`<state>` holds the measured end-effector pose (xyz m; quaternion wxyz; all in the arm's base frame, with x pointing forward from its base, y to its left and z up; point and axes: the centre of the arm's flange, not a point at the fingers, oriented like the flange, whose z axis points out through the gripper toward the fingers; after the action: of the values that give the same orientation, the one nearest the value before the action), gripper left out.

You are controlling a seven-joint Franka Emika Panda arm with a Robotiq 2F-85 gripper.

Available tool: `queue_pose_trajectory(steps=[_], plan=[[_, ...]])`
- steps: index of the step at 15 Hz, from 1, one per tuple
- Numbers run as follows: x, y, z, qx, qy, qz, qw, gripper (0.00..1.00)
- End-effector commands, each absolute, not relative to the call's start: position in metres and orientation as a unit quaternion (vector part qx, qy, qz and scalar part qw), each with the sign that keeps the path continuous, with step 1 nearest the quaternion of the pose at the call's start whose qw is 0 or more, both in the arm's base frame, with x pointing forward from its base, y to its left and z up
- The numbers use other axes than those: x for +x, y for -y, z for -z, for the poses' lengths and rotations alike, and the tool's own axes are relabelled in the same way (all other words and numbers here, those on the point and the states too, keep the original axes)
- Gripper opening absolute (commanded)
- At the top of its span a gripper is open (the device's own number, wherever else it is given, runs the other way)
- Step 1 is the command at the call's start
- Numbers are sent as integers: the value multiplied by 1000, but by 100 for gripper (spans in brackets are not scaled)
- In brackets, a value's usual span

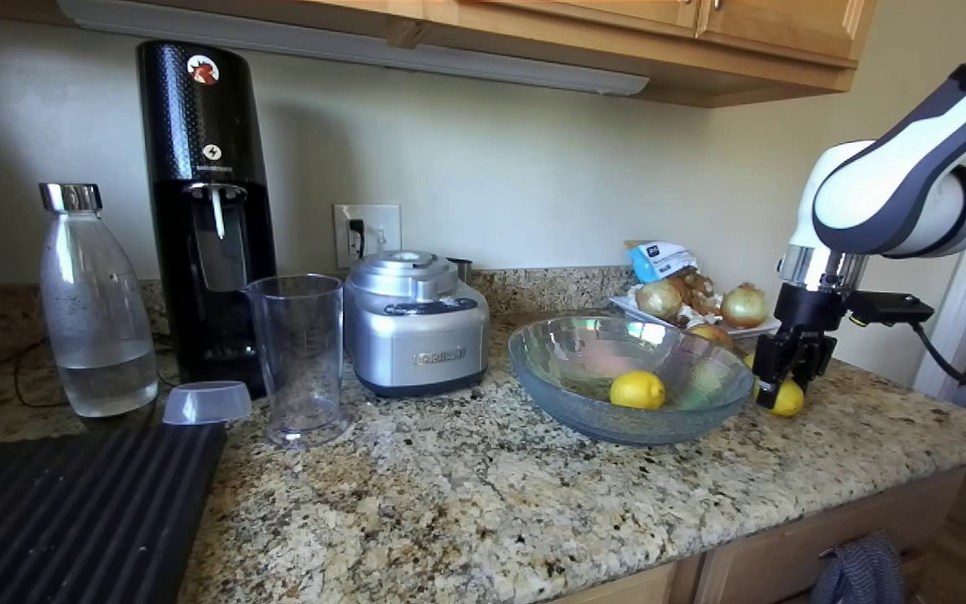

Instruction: Put the lemons and the apple in the glass bowl

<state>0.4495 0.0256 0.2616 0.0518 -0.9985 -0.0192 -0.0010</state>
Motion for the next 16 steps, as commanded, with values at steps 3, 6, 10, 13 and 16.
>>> queue_pose_trajectory(steps=[3,6,10,13,16], plan=[[434,-28,-268,-998,20,8,61,34],[428,-30,-285,-998,21,2,58,33],[424,-32,-320,-998,38,13,38,33],[423,-42,-354,-997,63,31,20,33],[423,-67,-387,-993,101,55,3,33]])
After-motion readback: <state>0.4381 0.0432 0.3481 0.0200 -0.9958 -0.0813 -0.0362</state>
